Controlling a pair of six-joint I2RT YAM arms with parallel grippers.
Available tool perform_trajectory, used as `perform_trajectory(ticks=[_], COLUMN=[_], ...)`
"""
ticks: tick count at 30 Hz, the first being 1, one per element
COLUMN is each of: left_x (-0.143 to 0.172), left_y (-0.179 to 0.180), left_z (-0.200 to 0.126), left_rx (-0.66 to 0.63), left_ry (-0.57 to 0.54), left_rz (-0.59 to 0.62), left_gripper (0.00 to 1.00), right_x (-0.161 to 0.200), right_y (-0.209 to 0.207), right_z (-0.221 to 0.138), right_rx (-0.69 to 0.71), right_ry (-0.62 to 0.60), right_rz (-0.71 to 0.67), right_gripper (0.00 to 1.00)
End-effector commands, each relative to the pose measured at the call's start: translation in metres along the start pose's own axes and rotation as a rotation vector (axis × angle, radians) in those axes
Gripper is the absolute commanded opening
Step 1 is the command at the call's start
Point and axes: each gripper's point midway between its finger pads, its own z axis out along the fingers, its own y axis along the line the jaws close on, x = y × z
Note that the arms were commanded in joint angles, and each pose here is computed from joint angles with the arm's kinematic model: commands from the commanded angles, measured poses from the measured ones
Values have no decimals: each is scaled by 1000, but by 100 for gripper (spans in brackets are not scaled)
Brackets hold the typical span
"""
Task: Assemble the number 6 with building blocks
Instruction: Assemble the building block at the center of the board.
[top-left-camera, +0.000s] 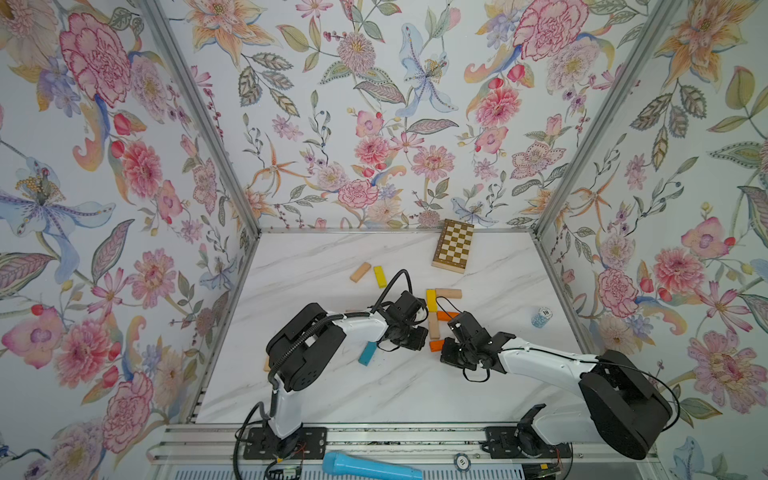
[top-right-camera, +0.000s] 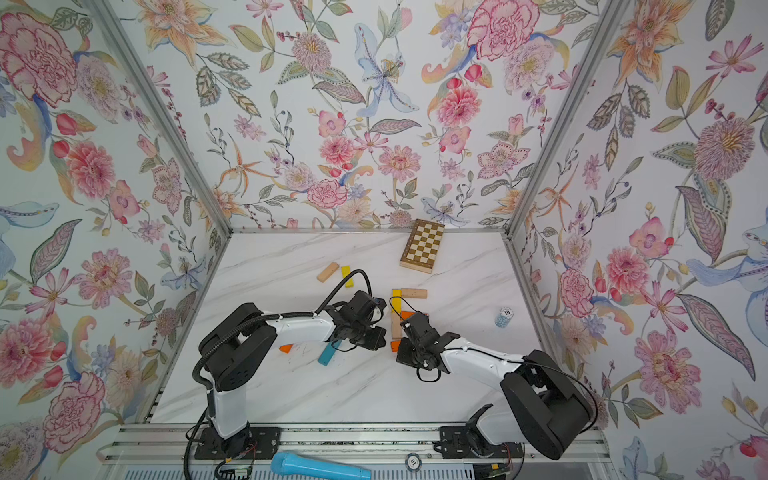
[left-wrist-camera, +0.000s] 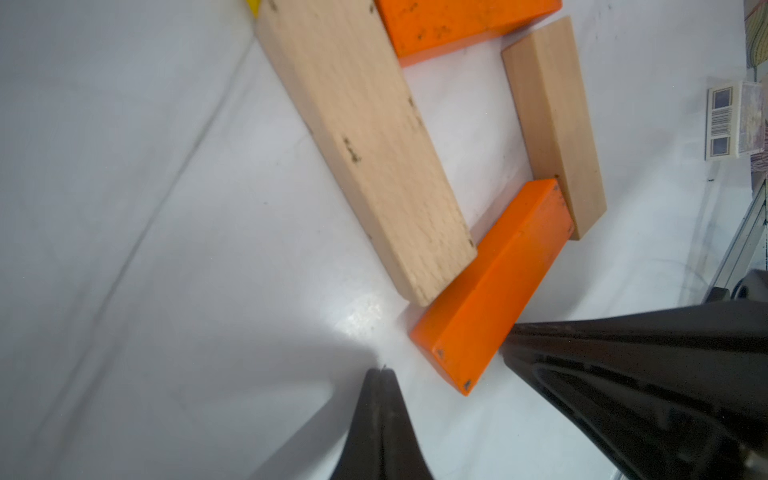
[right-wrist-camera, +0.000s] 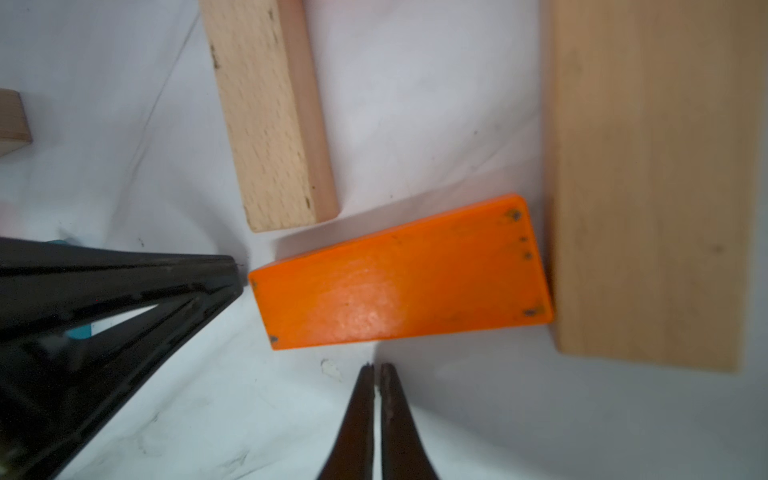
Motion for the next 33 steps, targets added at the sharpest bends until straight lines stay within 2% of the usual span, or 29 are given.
perform_trajectory(ticks=[1, 21, 33], left_x=[4, 3, 2], left_y=[17, 28, 23], left_z=[-8, -16, -16], left_rx=[-57, -69, -48], left_ry=[-15, -46, -45], left_rz=[-41, -78, -64], left_gripper=[0, 0, 0], right_x=[0, -9, -10], right_y=[6, 12, 1], right_z=[5, 12, 0], right_rx=[12, 30, 47], right_ry=[13, 23, 13], right_rz=[0, -23, -32], right_gripper=[9, 8, 8])
